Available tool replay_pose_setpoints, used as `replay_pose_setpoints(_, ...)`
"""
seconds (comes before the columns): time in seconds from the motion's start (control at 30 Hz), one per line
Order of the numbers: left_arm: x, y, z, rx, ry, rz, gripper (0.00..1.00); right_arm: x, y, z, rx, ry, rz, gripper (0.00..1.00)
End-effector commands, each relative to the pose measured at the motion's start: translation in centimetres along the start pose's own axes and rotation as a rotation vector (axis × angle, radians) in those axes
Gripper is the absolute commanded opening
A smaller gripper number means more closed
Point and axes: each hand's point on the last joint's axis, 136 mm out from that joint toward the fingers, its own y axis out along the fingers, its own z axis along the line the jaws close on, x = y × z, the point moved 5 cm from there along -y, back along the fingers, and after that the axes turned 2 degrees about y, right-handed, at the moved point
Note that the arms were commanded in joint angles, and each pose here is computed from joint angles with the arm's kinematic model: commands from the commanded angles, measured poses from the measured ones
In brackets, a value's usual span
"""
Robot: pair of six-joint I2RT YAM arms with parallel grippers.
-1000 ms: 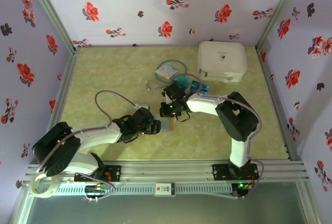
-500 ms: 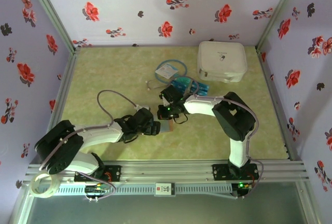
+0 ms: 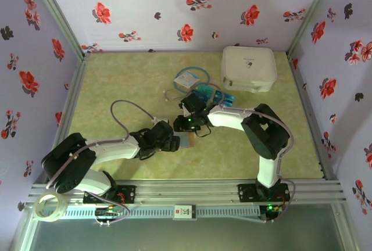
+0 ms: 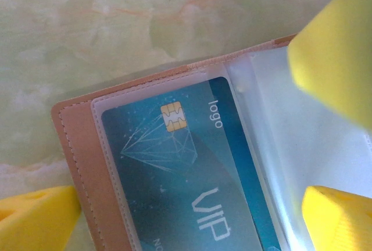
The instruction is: Put the credit cards into the card holder
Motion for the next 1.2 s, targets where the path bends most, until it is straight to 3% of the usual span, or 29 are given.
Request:
replay_pose_setpoints(0.0,-1.8,1.1,1.2,0.061,0.033,0.065,1.0,0.8,-2.2,0.1,-0.002,0.018,-0.051,0.36)
replay_pose_setpoints(0.57,-2.0,1.2,1.2,0.06,0.027,0.064,1.0,-1.5,-0.2,-2.5,-0.011,0.088,-0.006,0.39)
replay_pose_setpoints(1.17,-2.0,1.2,1.3,0.059,0.025,0.062,1.0,-1.8,0.7,-1.1,0.057,0.095,0.02,0.39)
